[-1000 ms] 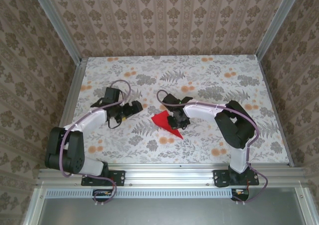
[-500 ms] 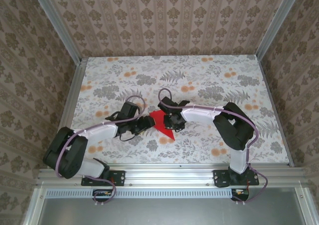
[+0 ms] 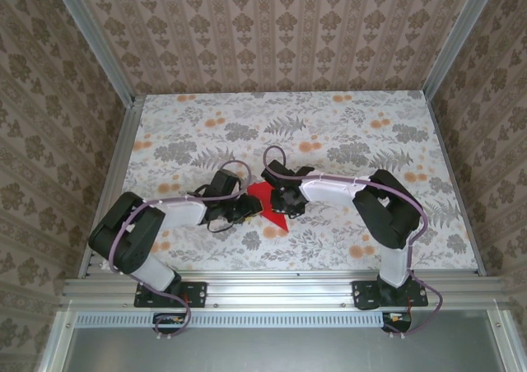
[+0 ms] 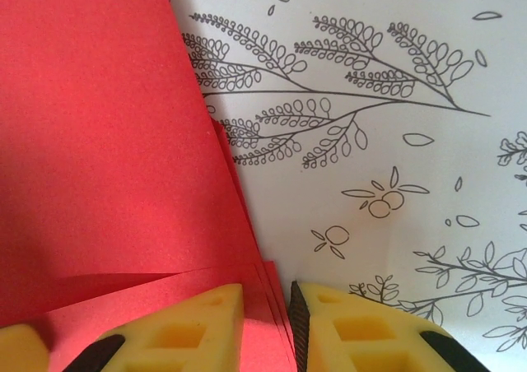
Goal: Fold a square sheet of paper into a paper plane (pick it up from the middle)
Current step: Rotate the paper at the center of the table, then fold the wing for the fifth time at the center of the table.
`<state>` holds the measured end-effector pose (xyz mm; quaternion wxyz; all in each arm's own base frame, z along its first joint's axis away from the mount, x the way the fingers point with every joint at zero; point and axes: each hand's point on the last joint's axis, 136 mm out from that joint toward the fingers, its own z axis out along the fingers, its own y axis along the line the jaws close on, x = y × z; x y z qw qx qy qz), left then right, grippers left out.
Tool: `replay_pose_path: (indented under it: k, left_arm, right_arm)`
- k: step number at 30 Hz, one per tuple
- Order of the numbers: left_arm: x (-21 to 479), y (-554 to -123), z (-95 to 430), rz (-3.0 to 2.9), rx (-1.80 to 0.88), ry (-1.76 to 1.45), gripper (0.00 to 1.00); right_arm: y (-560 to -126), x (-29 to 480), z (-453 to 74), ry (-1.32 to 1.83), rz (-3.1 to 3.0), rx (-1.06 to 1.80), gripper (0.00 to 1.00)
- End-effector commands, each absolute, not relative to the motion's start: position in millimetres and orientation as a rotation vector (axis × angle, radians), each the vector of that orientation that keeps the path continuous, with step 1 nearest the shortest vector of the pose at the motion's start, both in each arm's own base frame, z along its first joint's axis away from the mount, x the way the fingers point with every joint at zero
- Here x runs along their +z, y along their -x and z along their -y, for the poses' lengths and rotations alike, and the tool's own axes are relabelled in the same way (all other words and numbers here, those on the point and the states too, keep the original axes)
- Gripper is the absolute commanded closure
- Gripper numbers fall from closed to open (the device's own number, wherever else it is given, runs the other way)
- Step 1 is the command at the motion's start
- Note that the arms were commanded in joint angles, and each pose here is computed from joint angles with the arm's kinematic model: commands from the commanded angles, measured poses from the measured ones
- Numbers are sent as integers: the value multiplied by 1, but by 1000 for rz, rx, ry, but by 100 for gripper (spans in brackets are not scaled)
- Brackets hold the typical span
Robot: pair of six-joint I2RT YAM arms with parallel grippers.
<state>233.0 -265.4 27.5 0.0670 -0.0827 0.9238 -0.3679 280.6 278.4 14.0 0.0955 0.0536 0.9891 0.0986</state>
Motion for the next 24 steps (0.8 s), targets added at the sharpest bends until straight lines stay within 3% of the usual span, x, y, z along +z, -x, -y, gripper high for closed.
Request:
replay_pose_path:
  k: [1,8,13,19,24]
  left_arm:
    - [40,-241,281,-2743,-1188,219,72]
    - [48,-256,281,-2708,-1091,79,90]
    - [58,-264,283,-2665,-949,-300,93]
    - [51,-270,293,-2674,-885,-622,96]
    - [45,-285,302,-2649,-859,-750,98]
  right_arm:
    - [-265,-6,-297,-153,-2995,415,76]
    - [-282,34,-287,-159,-2878,519,68]
    - [-298,76,-266,-105,-2748,603,59]
    - [-306,80,-251,-47,-2726,699,60]
    - [-313,69,-252,-14,-2735,775,69]
